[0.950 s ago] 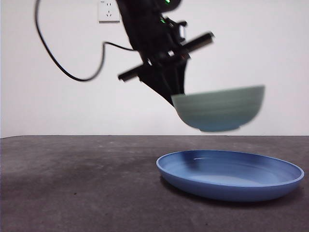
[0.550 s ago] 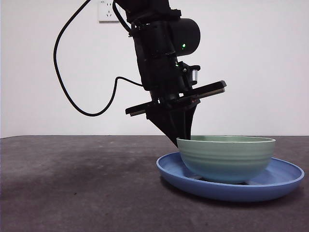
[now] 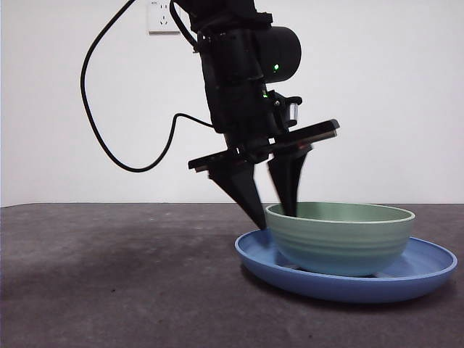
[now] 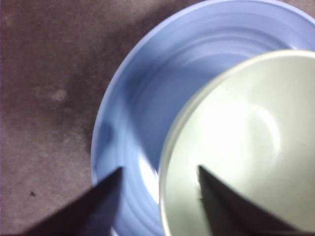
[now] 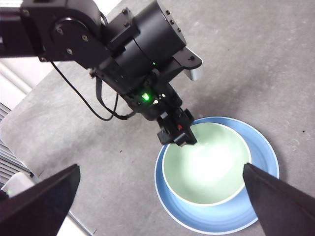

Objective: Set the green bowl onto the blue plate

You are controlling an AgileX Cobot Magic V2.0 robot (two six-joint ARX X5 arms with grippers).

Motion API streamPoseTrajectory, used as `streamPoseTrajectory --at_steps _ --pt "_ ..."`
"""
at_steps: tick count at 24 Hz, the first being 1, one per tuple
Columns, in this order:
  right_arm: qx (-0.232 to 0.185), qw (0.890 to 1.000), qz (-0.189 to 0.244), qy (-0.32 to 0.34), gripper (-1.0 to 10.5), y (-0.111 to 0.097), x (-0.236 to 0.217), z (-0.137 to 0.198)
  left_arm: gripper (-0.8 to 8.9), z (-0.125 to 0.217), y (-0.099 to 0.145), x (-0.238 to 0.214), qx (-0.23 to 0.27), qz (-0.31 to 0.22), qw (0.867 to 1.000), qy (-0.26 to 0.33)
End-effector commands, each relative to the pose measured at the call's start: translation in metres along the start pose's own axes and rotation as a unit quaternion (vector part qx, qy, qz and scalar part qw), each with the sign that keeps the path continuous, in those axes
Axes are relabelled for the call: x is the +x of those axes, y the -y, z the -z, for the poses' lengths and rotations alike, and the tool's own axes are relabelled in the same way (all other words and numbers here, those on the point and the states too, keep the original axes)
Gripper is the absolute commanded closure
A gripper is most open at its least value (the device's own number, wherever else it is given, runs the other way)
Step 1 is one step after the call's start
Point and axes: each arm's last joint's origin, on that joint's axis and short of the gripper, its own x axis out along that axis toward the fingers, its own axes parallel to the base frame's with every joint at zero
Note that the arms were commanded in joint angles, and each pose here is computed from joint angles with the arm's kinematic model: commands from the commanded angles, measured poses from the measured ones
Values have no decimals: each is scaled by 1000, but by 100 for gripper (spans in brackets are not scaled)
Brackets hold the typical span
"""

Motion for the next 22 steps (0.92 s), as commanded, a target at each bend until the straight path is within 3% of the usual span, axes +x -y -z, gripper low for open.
streamPoseTrajectory --at_steps 1,5,9,13,16,18,22 --pt "-7 1000 -3 6 324 -3 -2 -4 403 -10 8 -9 23 4 1000 12" --pt "-3 1000 -2 -2 324 -2 -2 -2 403 -9 15 -58 60 4 998 19" --pt "-3 1000 -2 -2 324 -2 -2 -2 382 15 19 -137 82 11 995 60" --pt "-3 1000 -2 -2 324 -2 -2 -2 192 60 21 -220 100 17 990 100" --pt "-3 1000 -2 -2 324 -2 -2 -2 188 99 18 -270 108 22 985 134" --pt "-3 1000 -2 -2 325 -2 -2 -2 188 123 16 -297 113 30 976 186" --pt "-3 1000 -2 -1 325 -2 -2 -2 188 157 10 -317 121 40 959 255"
